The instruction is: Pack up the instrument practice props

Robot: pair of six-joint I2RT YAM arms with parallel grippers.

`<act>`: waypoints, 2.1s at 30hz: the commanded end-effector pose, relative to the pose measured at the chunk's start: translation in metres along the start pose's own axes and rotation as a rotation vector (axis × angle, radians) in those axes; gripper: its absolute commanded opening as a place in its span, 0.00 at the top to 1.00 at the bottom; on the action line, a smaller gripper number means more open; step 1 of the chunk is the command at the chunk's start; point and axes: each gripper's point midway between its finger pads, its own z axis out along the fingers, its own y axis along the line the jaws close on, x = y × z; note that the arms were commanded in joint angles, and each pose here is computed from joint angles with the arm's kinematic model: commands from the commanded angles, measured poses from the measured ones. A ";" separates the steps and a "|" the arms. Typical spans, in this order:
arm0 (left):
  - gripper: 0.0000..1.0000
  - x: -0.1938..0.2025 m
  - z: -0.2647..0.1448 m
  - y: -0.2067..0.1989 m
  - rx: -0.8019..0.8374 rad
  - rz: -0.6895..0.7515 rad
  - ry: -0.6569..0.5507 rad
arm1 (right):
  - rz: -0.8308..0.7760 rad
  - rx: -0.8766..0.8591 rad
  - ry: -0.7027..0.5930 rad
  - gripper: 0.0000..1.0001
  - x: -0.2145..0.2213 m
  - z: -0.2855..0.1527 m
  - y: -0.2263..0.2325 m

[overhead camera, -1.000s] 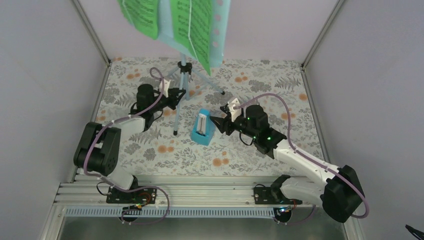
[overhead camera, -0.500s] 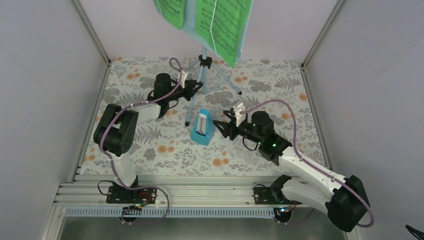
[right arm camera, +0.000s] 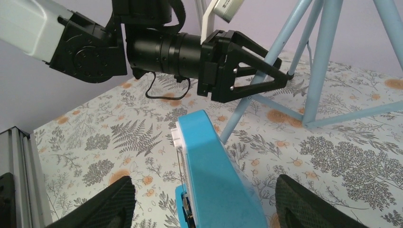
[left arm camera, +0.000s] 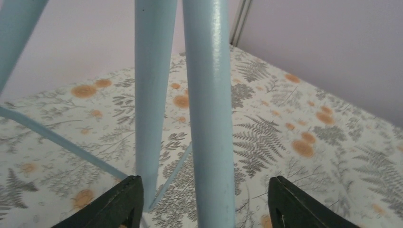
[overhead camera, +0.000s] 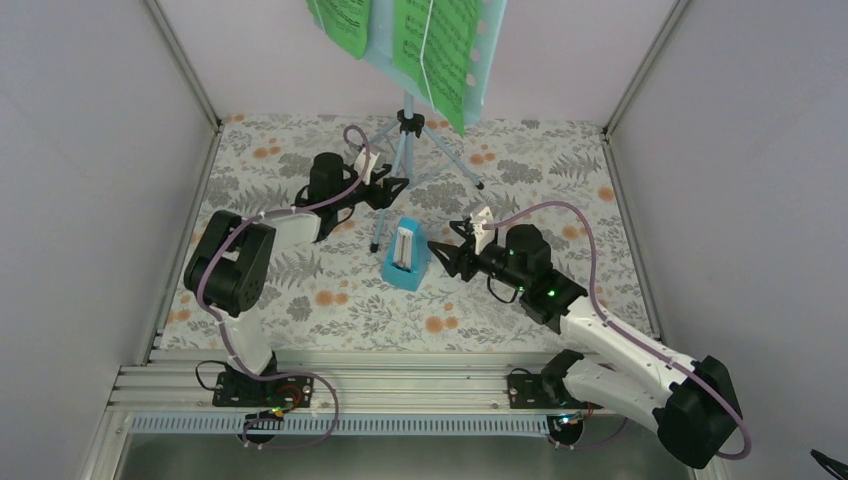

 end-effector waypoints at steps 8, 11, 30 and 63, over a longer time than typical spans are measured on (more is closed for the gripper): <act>0.12 -0.057 -0.060 0.003 -0.175 0.056 -0.103 | -0.021 0.042 -0.035 0.19 -0.013 -0.017 -0.003; 0.11 -0.067 -0.089 0.014 -0.291 0.015 -0.105 | -0.020 0.060 -0.045 0.17 -0.019 -0.021 -0.004; 0.10 0.005 -0.139 0.218 -0.638 -0.648 0.012 | 0.096 0.276 -0.026 0.10 -0.006 -0.018 -0.054; 0.25 0.052 -0.028 0.357 -0.404 -0.850 0.094 | 0.141 0.281 0.009 0.10 0.007 -0.027 -0.061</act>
